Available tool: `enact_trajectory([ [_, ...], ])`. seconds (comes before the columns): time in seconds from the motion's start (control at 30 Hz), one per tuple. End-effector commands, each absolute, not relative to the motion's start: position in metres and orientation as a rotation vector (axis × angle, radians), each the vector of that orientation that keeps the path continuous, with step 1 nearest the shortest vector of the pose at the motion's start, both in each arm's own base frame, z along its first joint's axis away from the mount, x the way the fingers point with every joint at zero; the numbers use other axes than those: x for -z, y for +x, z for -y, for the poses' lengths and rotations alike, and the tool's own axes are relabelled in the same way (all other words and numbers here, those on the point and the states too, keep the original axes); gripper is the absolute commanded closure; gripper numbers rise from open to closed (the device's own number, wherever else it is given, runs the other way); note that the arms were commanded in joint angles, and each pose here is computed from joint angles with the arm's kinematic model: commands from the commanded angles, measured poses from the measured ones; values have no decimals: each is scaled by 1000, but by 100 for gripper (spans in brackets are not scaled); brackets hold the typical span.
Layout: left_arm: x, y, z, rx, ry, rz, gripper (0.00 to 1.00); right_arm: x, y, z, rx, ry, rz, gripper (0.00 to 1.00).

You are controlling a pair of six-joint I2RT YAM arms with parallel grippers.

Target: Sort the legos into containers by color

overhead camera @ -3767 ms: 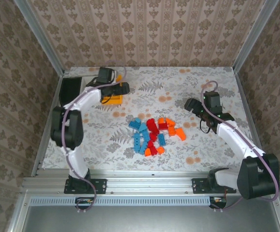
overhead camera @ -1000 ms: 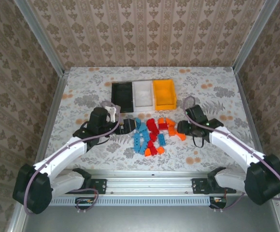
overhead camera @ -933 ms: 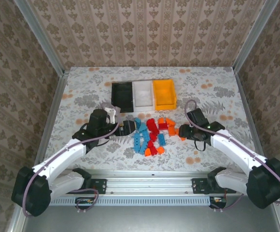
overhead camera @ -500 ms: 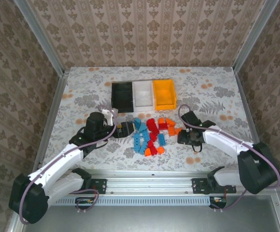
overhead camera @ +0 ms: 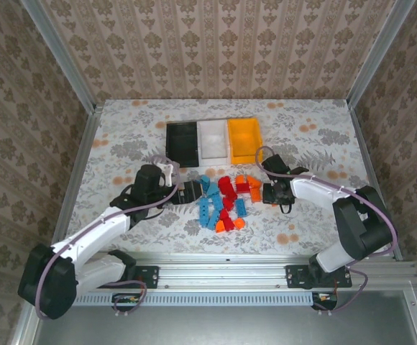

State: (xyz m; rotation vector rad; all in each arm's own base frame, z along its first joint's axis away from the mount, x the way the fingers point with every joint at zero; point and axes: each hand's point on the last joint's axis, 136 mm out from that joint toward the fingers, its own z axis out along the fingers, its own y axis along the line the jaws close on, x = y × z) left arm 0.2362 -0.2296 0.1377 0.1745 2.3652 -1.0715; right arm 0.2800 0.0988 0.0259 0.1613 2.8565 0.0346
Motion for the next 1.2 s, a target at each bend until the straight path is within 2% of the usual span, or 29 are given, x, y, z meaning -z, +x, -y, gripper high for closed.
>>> enact_trajectory([
  [0.0,-152,247,237,1087,176,-2318,0,-35,291,-97,-21,146,-2808,68],
  [0.17,-146,253,241,1092,160,-2340,0,-51,289,-90,-1,154,-2757,75],
  [0.37,-142,260,243,1082,141,-2365,0,-101,301,-94,-48,158,-2630,78],
  [0.5,-134,268,230,1050,33,-2388,0,-128,334,-119,-101,101,-2570,78],
  [0.63,-125,279,196,1062,-200,-2387,0,-138,388,-149,-109,38,-2533,78],
  [0.93,-119,265,157,1038,-364,-2409,0,-108,476,-180,-45,-16,-2596,78],
  [1.17,-119,256,151,1043,-393,-2382,0,-92,489,-188,-100,-23,-2627,74],
])
